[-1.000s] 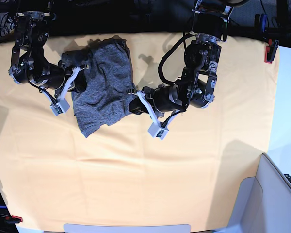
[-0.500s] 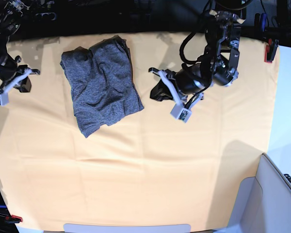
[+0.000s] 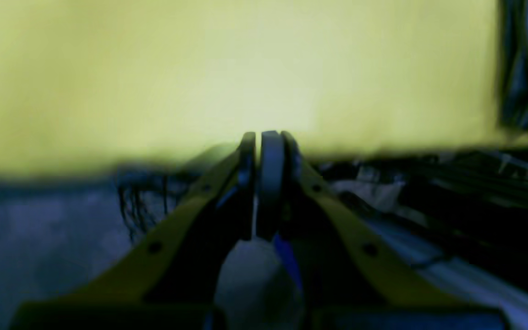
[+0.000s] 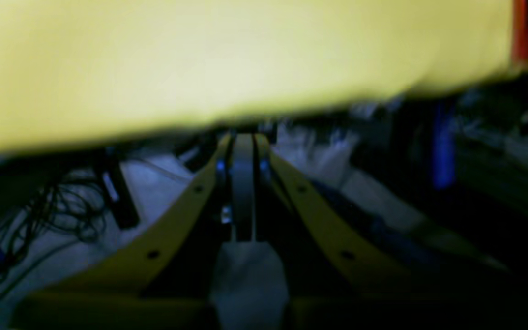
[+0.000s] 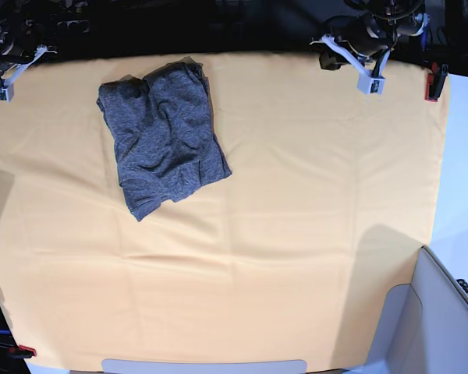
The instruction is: Fold the T-shirt properly
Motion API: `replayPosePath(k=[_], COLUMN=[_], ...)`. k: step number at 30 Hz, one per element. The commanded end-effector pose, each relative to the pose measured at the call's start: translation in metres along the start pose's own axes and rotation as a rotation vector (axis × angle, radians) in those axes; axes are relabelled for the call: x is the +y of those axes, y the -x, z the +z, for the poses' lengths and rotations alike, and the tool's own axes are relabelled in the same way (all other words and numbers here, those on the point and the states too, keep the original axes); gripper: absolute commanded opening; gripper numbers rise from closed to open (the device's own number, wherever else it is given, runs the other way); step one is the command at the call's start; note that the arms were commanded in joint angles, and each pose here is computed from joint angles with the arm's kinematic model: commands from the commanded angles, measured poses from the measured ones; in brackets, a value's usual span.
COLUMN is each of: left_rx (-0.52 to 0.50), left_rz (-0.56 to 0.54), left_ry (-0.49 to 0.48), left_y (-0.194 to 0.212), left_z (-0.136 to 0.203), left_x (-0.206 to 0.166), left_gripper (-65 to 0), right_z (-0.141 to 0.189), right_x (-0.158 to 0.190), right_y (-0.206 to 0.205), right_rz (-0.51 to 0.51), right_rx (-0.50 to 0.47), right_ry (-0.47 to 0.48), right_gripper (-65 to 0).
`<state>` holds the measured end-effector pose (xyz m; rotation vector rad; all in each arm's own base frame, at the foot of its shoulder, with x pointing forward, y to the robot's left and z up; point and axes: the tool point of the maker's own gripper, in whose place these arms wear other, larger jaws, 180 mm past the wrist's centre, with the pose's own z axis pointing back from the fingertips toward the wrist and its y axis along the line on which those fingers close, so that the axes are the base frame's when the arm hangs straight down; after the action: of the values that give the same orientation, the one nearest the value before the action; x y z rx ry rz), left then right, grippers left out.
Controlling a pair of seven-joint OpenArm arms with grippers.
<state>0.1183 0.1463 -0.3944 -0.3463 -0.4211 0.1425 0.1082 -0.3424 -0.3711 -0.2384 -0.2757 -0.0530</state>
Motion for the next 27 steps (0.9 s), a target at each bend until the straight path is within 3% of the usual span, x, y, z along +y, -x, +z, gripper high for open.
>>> replayPosePath(k=[1, 7, 14, 23, 27], left_rx=[-0.015, 0.041, 0.215, 0.286, 0.247], left_rz=[-0.002, 0.015, 0.142, 0.290, 0.348], left_ry=[-0.004, -0.018, -0.076, -0.199, -0.247], left_y=[0.000, 0.020, 0.086, 0.153, 0.164], left_z=[0.004, 0.004, -0.013, -0.030, -0.045], left_x=[0.003, 0.010, 0.044, 0.102, 0.123], left_gripper=[-63.4, -65.0, -65.0, -65.0, -65.0], right_z=[0.002, -0.018, -0.050, -0.090, -0.113], right_x=[0.000, 0.054, 0.111, 0.151, 0.166], right_y=[-0.003, 0.019, 0.063, 0.129, 0.153], right_rz=[0.034, 0.275, 0.543, 0.596, 0.585], right_rx=[-0.008, 0.011, 0.120, 0.231, 0.260], right_ry=[0.018, -0.037, -0.098, -0.257, -0.325], right_gripper=[-65.0, -65.0, -65.0, -65.0, -65.0])
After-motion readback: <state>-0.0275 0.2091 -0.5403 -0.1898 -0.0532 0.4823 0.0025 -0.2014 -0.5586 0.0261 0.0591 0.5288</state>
